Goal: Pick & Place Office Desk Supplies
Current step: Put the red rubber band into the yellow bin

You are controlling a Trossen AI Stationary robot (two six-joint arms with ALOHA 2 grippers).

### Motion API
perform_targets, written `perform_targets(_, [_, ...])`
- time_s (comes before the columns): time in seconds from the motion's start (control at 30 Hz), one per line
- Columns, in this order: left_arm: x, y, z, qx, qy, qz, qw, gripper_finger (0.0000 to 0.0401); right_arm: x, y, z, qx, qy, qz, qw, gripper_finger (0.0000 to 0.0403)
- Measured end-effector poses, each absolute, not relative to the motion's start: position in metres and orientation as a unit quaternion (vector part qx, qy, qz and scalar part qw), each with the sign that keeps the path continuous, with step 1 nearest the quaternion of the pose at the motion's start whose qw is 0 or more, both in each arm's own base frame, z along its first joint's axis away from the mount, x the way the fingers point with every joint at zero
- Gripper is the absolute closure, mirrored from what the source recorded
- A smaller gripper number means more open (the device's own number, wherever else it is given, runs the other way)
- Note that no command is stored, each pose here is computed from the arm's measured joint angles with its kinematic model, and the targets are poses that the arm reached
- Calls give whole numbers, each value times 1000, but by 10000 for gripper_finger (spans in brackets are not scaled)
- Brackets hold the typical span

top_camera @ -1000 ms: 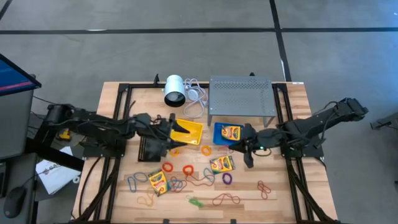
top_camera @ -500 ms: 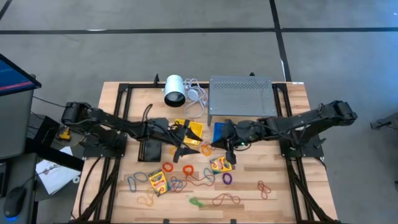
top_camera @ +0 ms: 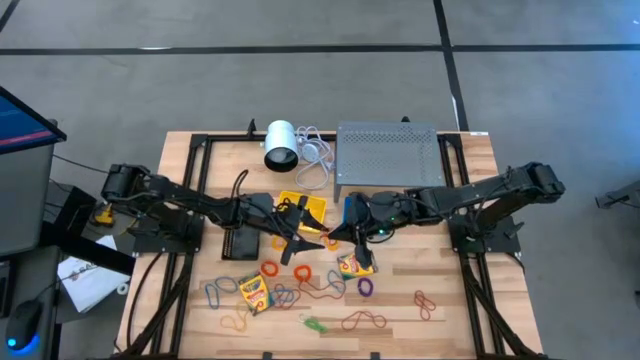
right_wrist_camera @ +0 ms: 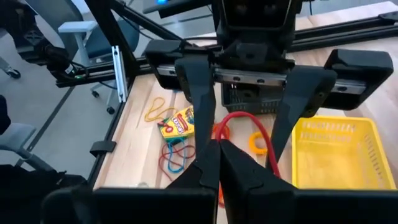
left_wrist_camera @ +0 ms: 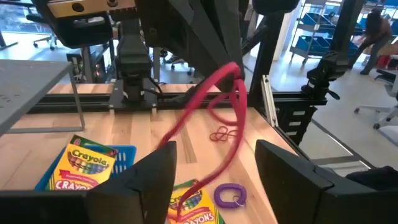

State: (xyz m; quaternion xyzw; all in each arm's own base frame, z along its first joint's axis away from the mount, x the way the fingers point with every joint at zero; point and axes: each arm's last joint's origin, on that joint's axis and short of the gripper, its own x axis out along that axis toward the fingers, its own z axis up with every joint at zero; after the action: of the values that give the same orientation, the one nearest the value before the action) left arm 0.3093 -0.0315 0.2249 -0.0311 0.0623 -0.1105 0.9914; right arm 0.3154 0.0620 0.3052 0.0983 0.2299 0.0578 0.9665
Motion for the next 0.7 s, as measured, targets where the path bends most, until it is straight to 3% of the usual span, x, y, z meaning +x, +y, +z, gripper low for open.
perform_targets(0.17, [309, -31, 226, -31, 58, -108, 992, 262, 316, 63, 307, 102, 223, 70, 967, 403])
perform_targets(0.33, [309, -31, 225, -31, 59, -108, 992, 379, 316, 63, 307, 102, 222, 70, 967, 403])
perform_targets(0.7, [309, -31, 225, -29, 58, -94, 993, 400, 316, 63, 307, 103, 222, 69, 967, 403])
